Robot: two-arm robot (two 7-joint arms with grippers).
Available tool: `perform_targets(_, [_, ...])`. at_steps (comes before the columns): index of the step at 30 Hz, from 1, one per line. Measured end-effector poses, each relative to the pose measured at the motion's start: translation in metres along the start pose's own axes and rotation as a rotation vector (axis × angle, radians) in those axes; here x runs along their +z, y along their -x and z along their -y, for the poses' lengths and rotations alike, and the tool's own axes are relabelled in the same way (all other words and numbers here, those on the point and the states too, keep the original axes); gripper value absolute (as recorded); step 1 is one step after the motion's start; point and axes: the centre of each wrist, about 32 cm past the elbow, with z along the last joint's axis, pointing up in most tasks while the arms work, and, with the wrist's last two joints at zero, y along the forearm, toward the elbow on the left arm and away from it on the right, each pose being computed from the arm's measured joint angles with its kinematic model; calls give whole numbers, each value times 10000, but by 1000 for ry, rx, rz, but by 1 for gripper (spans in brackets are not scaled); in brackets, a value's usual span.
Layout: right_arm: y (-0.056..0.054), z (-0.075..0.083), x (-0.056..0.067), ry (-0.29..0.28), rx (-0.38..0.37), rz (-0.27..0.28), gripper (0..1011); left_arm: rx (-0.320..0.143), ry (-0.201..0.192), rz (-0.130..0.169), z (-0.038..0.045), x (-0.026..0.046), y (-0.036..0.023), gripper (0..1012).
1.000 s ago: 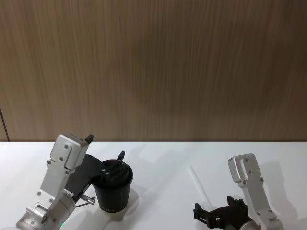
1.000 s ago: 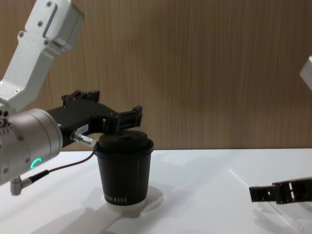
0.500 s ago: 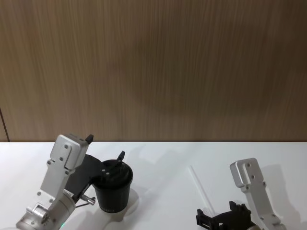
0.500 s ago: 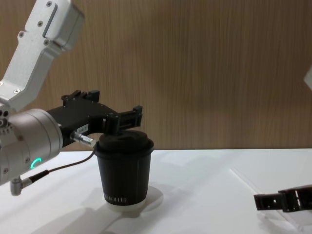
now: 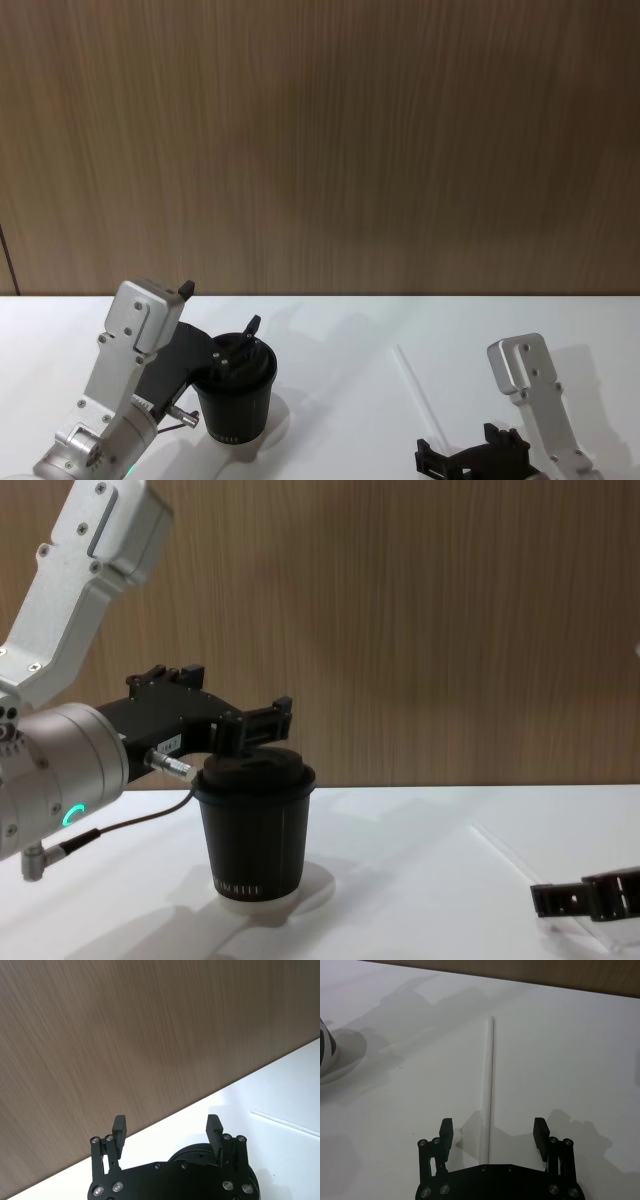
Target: Pick up the straw with one hand, pass it to the other hand, and insert it into the cup.
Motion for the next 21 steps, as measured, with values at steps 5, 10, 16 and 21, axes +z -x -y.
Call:
perform_targets(5, [-15, -2, -15, 4, 1, -3, 1001, 0, 0, 0, 0, 0, 0, 1003])
perform_targets(10, [-28, -4, -28, 7, 3, -7, 1001, 0, 0, 0, 0, 0, 0, 1003])
perform_targets(16, [-39, -6, -41, 11, 5, -11, 993, 0, 0, 0, 0, 0, 0, 1003])
perform_targets(21, [-46, -8, -48, 13, 7, -12, 904, 0, 0, 0, 0, 0, 0, 1003])
